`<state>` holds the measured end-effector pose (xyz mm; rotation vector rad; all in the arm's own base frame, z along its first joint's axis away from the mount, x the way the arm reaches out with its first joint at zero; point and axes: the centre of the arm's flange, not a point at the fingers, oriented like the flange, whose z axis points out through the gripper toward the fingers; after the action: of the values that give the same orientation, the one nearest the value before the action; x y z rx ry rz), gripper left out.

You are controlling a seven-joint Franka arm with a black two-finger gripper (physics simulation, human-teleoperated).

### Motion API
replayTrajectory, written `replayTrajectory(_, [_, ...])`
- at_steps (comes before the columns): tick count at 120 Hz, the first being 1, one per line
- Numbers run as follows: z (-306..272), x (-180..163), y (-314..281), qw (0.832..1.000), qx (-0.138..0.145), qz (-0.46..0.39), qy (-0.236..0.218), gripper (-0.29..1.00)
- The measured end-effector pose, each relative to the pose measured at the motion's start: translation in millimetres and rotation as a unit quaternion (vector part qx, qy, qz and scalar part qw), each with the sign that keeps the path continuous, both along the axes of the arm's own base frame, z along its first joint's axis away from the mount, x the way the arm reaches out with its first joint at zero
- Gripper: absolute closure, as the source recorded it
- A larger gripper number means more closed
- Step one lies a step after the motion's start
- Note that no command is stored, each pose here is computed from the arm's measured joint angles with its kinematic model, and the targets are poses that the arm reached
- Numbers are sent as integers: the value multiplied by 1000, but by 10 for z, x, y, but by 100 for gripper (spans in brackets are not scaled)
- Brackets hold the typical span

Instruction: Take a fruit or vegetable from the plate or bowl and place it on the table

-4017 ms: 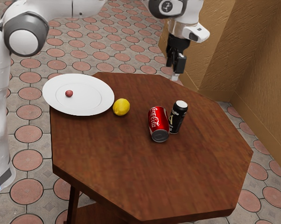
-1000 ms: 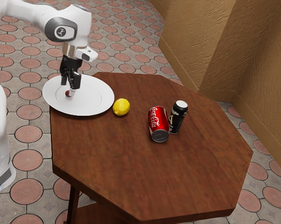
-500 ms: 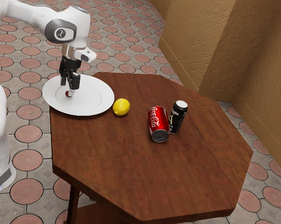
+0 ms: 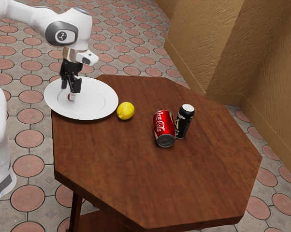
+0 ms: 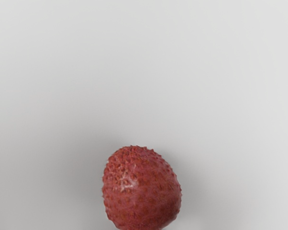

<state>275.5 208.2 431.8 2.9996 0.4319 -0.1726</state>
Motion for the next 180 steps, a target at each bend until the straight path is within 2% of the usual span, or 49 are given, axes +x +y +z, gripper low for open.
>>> replayTrajectory(50, [-96,-23,90,1000,4,4,15,0])
replayTrajectory(116, [-55,-78,182,1000,10,15,13,0])
replayTrajectory(155, [-78,18,238,1000,14,18,18,0])
replayTrajectory(180, [-73,64,197,1000,16,13,16,6])
